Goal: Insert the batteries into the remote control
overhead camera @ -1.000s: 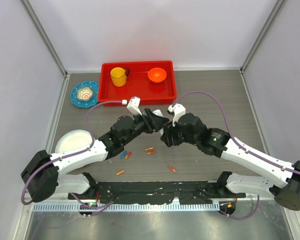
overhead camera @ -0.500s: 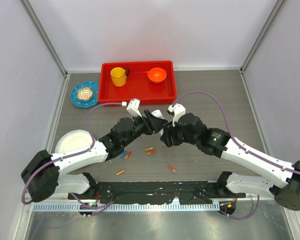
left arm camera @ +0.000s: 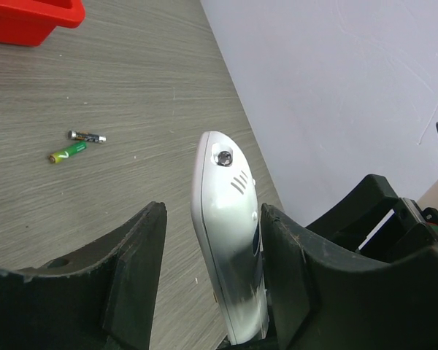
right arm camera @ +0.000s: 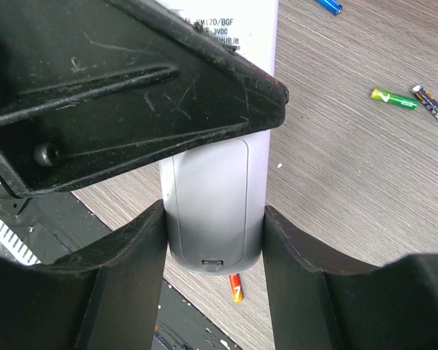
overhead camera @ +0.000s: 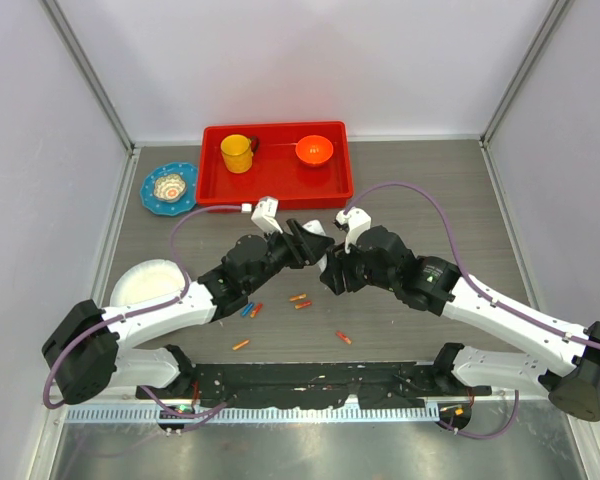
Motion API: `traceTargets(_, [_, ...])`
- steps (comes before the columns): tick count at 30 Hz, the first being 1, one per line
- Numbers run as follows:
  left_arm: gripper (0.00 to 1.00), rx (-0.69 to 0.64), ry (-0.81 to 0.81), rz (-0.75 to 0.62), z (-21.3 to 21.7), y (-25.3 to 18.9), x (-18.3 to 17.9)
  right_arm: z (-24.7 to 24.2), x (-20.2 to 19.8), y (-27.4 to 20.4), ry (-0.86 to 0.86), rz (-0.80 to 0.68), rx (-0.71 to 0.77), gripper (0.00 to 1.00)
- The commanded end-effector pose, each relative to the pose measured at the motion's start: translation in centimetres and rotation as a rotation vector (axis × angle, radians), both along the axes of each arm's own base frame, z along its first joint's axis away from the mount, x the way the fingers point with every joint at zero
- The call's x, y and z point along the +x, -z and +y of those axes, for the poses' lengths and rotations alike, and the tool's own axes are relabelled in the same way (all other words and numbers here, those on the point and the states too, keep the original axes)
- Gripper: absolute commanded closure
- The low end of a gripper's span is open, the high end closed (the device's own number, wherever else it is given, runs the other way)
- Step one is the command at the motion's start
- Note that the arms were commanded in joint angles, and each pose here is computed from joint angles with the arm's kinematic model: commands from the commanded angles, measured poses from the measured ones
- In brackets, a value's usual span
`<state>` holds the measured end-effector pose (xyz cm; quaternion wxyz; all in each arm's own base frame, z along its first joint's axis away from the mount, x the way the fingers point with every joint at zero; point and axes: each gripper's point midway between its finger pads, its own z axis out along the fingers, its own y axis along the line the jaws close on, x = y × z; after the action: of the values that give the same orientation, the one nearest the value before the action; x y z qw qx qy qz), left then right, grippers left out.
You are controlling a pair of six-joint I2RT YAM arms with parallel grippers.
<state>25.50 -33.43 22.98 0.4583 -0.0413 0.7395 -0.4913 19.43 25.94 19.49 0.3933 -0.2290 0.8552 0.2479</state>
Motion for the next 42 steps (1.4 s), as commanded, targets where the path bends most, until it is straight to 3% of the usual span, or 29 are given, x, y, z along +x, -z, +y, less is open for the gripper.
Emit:
traceTargets(1, [0.44, -0.047, -0.029, -0.065, 0.2, -2.4, 0.4, 0.9, 0.3, -2.6, -0.006, -0.055, 0.086, 0.94])
traceTargets(13, [0.46, -0.058, -0.038, -0.083, 0.1, -3.1, 0.7, 0.8, 0.4, -2.4, -0.002, -0.056, 0.082, 0.94])
traceTargets(18, [0.69, -0.056, -0.03, -0.087, -0.1, -3.0, 0.7, 0.9, 0.4, -2.5, -0.003, -0.057, 0.083, 0.94])
traceTargets(24, [0.87, -0.064, -0.018, -0.09, -0.3, -3.0, 0.5, 0.9, 0.4, -2.5, -0.004, -0.058, 0.082, 0.92])
traceTargets(25, [0.9, -0.065, -0.02, -0.089, -0.2, -2.9, 0.6, 0.9, 0.4, -2.5, -0.004, -0.054, 0.081, 0.88])
traceTargets(26, [0.93, -0.064, -0.018, -0.088, -0.2, -2.8, 0.5, 0.9, 0.3, -2.6, -0.006, -0.058, 0.086, 0.7])
traceTargets(27, [1.0, -0.072, -0.018, -0.091, -0.2, -2.9, 0.5, 1.0, 0.3, -2.7, -0.002, -0.051, 0.094, 0.61])
traceTargets(29, [1.0, -0.069, -0.024, -0.089, -0.1, -2.6, 0.5, 1.0, 0.2, -3.1, 0.002, -0.046, 0.119, 0.46])
traceTargets(37, [1.0, -0.066, -0.098, -0.131, 1.6, -3.5, 1.1, 1.1, -1.5, -7.7, -0.028, -0.054, 0.265, 0.15])
traceTargets(42, [1.0, -0.071, -0.176, -0.169, 4.1, -4.1, 1.5, 0.2, -1.1, -8.2, 0.046, -0.076, 0.34, 0.13])
